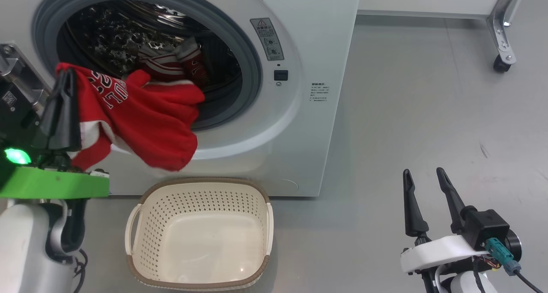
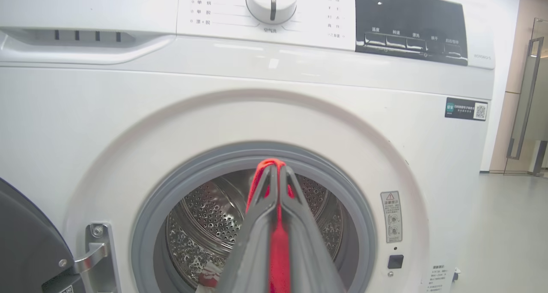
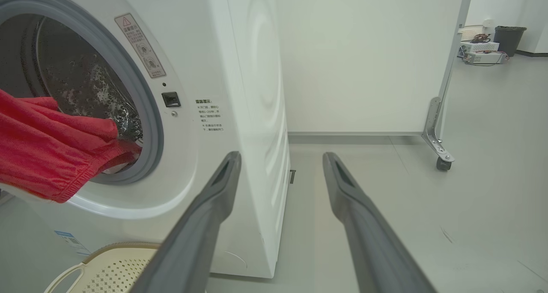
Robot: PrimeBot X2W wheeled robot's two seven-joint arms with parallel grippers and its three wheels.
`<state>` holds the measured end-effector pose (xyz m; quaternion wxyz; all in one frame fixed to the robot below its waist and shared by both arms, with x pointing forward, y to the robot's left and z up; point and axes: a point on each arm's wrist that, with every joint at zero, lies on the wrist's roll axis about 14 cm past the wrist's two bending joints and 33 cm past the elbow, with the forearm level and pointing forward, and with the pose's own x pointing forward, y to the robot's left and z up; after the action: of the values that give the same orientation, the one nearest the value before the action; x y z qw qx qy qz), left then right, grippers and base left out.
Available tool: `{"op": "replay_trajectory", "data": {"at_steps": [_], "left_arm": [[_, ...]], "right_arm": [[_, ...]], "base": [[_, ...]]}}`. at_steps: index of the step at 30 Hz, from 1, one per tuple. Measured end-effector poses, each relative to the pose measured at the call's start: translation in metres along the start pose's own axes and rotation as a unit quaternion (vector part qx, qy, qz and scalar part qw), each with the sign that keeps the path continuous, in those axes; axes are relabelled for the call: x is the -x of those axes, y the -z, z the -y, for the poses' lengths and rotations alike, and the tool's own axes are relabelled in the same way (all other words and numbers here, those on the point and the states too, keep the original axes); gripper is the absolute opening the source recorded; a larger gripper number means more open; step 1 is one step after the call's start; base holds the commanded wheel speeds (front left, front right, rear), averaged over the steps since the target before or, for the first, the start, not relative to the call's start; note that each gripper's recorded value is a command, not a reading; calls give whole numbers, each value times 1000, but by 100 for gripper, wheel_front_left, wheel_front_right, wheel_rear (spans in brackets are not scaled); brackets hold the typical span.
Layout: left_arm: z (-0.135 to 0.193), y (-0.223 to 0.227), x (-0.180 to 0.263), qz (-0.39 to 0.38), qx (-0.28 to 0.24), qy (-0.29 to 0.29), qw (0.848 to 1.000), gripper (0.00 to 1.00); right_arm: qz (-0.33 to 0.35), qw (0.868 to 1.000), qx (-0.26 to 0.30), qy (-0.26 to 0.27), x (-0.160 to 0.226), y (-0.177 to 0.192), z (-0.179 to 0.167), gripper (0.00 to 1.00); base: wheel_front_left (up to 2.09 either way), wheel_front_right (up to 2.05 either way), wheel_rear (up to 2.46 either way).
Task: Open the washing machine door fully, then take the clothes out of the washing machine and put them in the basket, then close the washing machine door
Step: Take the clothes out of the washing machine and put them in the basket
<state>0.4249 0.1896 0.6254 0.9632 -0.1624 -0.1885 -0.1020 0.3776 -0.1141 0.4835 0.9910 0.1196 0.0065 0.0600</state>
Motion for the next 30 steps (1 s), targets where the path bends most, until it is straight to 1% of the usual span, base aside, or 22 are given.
{"op": "replay_trajectory", "data": {"at_steps": [2, 5, 9, 13, 19, 20, 25, 30], "left_arm": [[-3, -18, -1, 26, -10, -3, 1000, 0], [-3, -18, 6, 26, -13, -5, 1000, 0], [-2, 9, 25, -17, -2, -13, 1000, 0], [4, 50, 49, -84, 8, -9, 996, 0], [2, 81, 65, -138, 11, -11, 990, 0], [1, 86, 68, -145, 18, -15, 989, 0], [-3, 113, 80, -185, 46, -32, 981, 0], [6, 144, 90, -240, 52, -14, 969, 0]], "right_arm": [[1, 1000, 0, -4, 0, -1, -3, 100], [2, 1000, -1, -9, 0, -1, -5, 100], [2, 1000, -1, -11, 0, -1, -5, 100], [-3, 1000, -3, -15, 0, 2, -7, 100], [-12, 1000, -5, -12, 1, 8, -4, 100], [-14, 1000, -5, -11, 1, 9, -4, 100], [-25, 1000, -5, -6, 1, 17, 0, 100], [-34, 999, -6, 3, -2, 23, 5, 100]], "base": [[0, 0, 0], [0, 0, 0], [0, 0, 0], [0, 0, 0], [0, 0, 0], [0, 0, 0], [0, 0, 0], [0, 0, 0]]}}
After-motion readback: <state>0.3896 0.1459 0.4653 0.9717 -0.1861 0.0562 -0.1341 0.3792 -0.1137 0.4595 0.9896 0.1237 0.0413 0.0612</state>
